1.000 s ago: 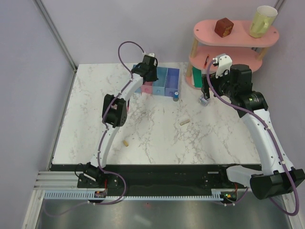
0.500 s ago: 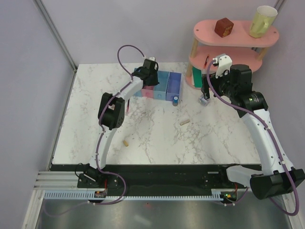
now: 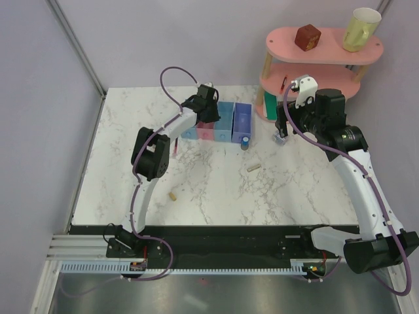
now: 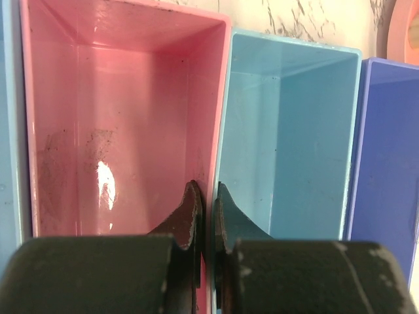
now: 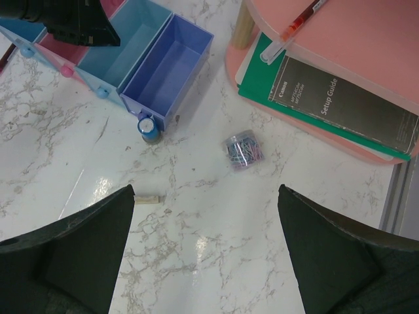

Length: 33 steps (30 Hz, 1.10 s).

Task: Sort the stationery into containers
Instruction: Move the storage box to the center of the board.

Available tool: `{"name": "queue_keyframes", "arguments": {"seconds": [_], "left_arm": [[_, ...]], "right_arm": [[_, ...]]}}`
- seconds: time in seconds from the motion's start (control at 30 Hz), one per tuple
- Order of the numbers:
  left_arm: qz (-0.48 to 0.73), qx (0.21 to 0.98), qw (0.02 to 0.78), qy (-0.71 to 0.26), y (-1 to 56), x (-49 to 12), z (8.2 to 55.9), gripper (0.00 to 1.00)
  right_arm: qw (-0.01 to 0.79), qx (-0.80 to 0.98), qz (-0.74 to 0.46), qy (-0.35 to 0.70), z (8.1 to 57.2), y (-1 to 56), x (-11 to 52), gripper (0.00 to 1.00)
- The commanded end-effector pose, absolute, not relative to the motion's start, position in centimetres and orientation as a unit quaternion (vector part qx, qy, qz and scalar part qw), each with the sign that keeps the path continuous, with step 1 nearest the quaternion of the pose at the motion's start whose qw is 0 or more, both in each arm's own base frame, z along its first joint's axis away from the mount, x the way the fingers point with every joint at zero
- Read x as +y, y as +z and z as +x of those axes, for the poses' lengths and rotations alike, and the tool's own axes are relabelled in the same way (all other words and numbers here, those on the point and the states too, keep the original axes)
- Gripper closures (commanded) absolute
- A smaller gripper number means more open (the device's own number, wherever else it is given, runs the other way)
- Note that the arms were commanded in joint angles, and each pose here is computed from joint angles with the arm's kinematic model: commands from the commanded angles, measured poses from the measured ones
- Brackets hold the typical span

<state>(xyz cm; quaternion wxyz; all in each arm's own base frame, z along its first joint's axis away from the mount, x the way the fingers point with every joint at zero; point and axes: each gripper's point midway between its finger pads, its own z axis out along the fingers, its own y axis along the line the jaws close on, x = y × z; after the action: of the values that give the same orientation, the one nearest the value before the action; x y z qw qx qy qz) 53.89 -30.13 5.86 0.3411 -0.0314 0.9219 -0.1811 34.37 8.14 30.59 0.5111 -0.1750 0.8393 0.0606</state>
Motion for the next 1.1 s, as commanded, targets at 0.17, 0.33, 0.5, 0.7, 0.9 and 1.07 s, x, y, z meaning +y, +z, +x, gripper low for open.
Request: {"name": "queue_keyframes", "arguments": {"seconds": [0.17,0.33,0.5,0.7,0.9,1.07], "left_arm": [[-0.099,0.974,0.115,-0.166,-2.6,-31.2,42.2,0.98],[-0.097,0.978,0.095,-0.156,-3.5,-31.2,40.2,0.98],[-0.099,0.978,0.104,-0.151,-3.1,-31.1,40.4,0.98],[-0.114,0.971,0.133,-0.16,-1.8,-31.6,42.9,0.98],[-0.134,0.965,0.153,-0.165,-1.6,-31.4,46.0,0.98],[-0.12,0.967,0.161,-0.154,-2.2,-30.9,46.8,0.98]], "right_arm": [[0.535,0.824,-0.174,0.071,34.0,32.9,8.6,0.02],[0.536,0.823,-0.174,0.073,33.9,32.9,8.7,0.02],[0.532,0.825,-0.175,0.073,33.8,32.5,8.7,0.02],[0.529,0.826,-0.178,0.077,34.0,32.4,9.0,0.02],[0.532,0.824,-0.179,0.079,34.1,32.8,9.2,0.02],[0.532,0.824,-0.178,0.079,34.1,32.7,9.2,0.02]]}}
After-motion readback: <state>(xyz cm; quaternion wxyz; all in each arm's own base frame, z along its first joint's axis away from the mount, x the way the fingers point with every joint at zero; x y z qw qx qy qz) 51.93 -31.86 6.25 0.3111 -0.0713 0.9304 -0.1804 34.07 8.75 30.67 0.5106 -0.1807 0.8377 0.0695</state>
